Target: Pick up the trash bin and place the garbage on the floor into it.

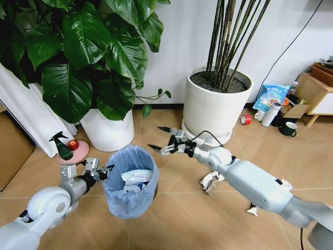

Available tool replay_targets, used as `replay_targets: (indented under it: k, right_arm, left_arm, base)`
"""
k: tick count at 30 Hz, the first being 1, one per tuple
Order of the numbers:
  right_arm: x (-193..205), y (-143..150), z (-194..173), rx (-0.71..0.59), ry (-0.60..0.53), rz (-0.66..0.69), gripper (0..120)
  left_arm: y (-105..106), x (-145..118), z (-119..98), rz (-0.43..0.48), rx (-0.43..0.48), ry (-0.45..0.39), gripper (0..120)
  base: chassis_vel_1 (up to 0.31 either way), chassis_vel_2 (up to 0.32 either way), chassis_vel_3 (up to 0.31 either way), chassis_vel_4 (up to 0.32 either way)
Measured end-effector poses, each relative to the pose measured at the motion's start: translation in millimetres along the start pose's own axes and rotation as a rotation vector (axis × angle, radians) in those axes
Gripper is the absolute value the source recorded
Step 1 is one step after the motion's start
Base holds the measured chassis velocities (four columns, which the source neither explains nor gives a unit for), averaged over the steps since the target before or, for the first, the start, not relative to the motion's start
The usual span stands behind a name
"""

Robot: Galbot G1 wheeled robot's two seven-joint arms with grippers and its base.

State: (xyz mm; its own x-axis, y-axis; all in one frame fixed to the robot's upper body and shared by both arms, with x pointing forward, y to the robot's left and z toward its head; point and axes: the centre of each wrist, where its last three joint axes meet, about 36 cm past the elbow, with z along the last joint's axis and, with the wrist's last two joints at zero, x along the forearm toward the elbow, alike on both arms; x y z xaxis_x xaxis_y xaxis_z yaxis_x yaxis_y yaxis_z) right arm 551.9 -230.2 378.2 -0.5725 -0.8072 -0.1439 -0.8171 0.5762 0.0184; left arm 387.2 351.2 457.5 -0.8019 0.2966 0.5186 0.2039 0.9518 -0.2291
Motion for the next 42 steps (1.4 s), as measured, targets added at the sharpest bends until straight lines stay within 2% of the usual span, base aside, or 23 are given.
replay_targets:
  k: [1, 2, 4, 5, 6, 8, 9, 12, 13, 15, 17, 19, 20, 22, 25, 30, 33, 42]
  right_arm:
    - [7.6, -0.6, 1.8, -0.008, 0.006, 0.072, 100]
    - [7.6, -0.6, 1.8, -0.008, 0.006, 0.072, 100]
    - [25.6, 0.1, 9.1, -0.022, 0.034, 0.223, 100]
    - [25.6, 0.1, 9.1, -0.022, 0.034, 0.223, 100]
    - [37.1, 2.2, 15.8, -0.027, 0.057, 0.305, 100]
    - [57.6, 10.0, 31.4, -0.045, 0.106, 0.434, 100]
    - [57.6, 10.0, 31.4, -0.045, 0.106, 0.434, 100]
    - [80.2, 30.4, 59.2, -0.091, 0.2, 0.649, 100]
    - [80.2, 30.4, 59.2, -0.091, 0.2, 0.649, 100]
    - [85.2, 46.9, 77.6, -0.15, 0.276, 0.791, 100]
    - [84.1, 51.7, 82.7, -0.179, 0.298, 0.837, 100]
    - [74.3, 63.8, 95.5, -0.29, 0.358, 0.96, 100]
    - [74.3, 63.8, 95.5, -0.29, 0.358, 0.96, 100]
    - [58.7, 73.5, 104.9, -0.395, 0.426, 1.061, 100]
    - [53.2, 75.9, 108.5, -0.418, 0.454, 1.086, 100]
    - [40.6, 79.8, 124.2, -0.438, 0.582, 1.159, 100]
    - [48.7, 72.4, 130.2, -0.391, 0.642, 1.195, 100]
    - [81.4, 50.8, 140.3, -0.33, 0.711, 1.248, 100]
  left_arm:
    - [0.8, 0.4, -0.6, -0.002, 0.003, -0.003, 0]
    - [0.8, 0.4, -0.6, -0.002, 0.003, -0.003, 0]
    - [2.3, 1.4, -1.8, -0.005, 0.009, -0.007, 0]
    - [2.3, 1.4, -1.8, -0.005, 0.009, -0.007, 0]
    - [3.1, 2.1, -2.1, -0.007, 0.012, -0.008, 0]
    - [4.4, 3.3, -2.1, -0.01, 0.015, -0.009, 0]
    - [4.4, 3.3, -2.1, -0.01, 0.015, -0.009, 0]
    - [6.1, 4.7, -2.0, -0.015, 0.017, -0.008, 0]
    - [6.1, 4.7, -2.0, -0.015, 0.017, -0.008, 0]
    - [7.1, 5.5, -2.6, -0.018, 0.015, -0.007, 0]
    - [7.2, 5.6, -2.9, -0.019, 0.015, -0.007, 0]
    - [7.0, 6.2, -3.7, -0.021, 0.016, -0.007, 0]
    - [7.0, 6.2, -3.7, -0.021, 0.016, -0.007, 0]
    - [7.1, 8.0, -4.2, -0.023, 0.014, -0.005, 0]
    - [7.5, 8.8, -4.3, -0.025, 0.014, -0.005, 0]
    - [8.6, 12.1, -2.7, -0.031, 0.016, -0.002, 0]
    - [8.2, 12.9, -1.8, -0.031, 0.017, 0.0, 0]
    - [6.3, 12.2, -1.1, -0.029, 0.018, 0.0, 0]
  base:
    - [0.0, 0.0, 0.0, 0.0]
    - [0.0, 0.0, 0.0, 0.0]
    - [0.0, 0.0, 0.0, 0.0]
    - [0.0, 0.0, 0.0, 0.0]
    - [0.0, 0.0, 0.0, 0.0]
    - [0.0, 0.0, 0.0, 0.0]
    - [0.0, 0.0, 0.0, 0.0]
    - [0.0, 0.0, 0.0, 0.0]
    - [0.0, 0.0, 0.0, 0.0]
    - [0.0, 0.0, 0.0, 0.0]
    - [0.0, 0.0, 0.0, 0.0]
    - [0.0, 0.0, 0.0, 0.0]
    - [0.0, 0.0, 0.0, 0.0]
    - [0.0, 0.0, 0.0, 0.0]
    - [0.0, 0.0, 0.0, 0.0]
    - [0.0, 0.0, 0.0, 0.0]
    - [0.0, 0.0, 0.0, 0.0]
    - [0.0, 0.0, 0.0, 0.0]
